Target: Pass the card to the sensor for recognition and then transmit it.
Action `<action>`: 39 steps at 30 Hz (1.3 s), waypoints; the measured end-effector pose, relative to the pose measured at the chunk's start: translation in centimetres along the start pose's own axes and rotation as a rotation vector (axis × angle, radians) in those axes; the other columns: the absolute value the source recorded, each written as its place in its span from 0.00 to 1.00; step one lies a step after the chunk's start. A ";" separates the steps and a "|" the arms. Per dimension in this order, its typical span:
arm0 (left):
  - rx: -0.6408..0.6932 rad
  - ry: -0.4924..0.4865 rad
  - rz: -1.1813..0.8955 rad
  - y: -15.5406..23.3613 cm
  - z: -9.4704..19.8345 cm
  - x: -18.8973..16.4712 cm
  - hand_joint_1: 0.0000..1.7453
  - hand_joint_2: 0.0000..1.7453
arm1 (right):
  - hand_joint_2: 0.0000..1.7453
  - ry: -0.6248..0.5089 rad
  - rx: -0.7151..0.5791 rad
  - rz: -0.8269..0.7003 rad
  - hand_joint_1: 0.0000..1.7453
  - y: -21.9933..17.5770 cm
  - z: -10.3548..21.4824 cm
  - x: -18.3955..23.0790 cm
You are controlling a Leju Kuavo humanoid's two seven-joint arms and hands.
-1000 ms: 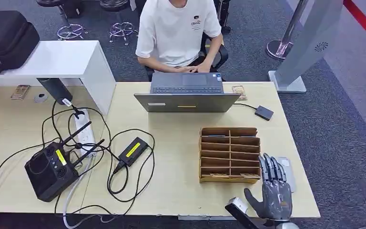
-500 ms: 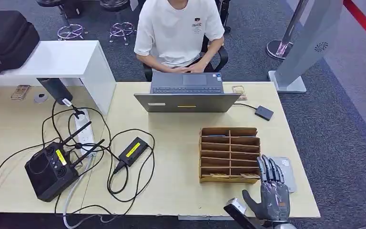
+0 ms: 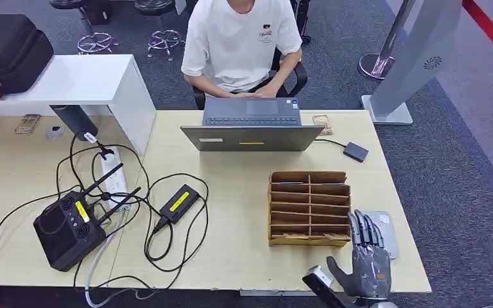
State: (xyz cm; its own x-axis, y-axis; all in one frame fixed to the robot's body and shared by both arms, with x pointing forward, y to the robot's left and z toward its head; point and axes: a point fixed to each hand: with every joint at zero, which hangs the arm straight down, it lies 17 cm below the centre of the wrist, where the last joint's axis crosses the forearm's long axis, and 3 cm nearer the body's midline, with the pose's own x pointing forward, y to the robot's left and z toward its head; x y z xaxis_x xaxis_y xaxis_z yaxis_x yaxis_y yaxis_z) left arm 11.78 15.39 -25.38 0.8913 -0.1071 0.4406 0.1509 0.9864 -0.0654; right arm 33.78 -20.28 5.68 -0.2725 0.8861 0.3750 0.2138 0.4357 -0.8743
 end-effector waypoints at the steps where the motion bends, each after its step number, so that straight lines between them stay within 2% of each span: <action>1: 0.000 0.000 0.000 0.0 0.0 0.0 0.00 1.00 | 1.00 0.002 0.001 -0.002 0.00 0.1 0.0 0.0; 20: -0.001 0.000 0.000 0.0 0.0 0.0 0.00 1.00 | 1.00 0.005 0.017 -0.010 0.00 0.7 0.4 0.2; 21: -0.001 0.000 0.000 0.0 0.0 0.0 0.00 1.00 | 1.00 0.005 0.018 -0.012 1.00 0.7 0.4 0.2; 39: -0.015 -0.003 0.003 0.2 0.0 0.0 0.00 1.00 | 1.00 0.051 0.006 -0.099 1.00 0.8 0.3 -0.2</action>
State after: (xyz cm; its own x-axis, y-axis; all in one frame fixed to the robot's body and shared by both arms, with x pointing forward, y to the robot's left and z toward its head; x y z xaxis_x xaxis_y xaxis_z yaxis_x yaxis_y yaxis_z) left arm 11.77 15.56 -25.37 0.8905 -0.1033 0.4432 0.1541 0.9848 -0.0802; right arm 33.69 -20.18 4.83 -0.2435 0.8459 0.4745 0.1826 0.5205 -0.8341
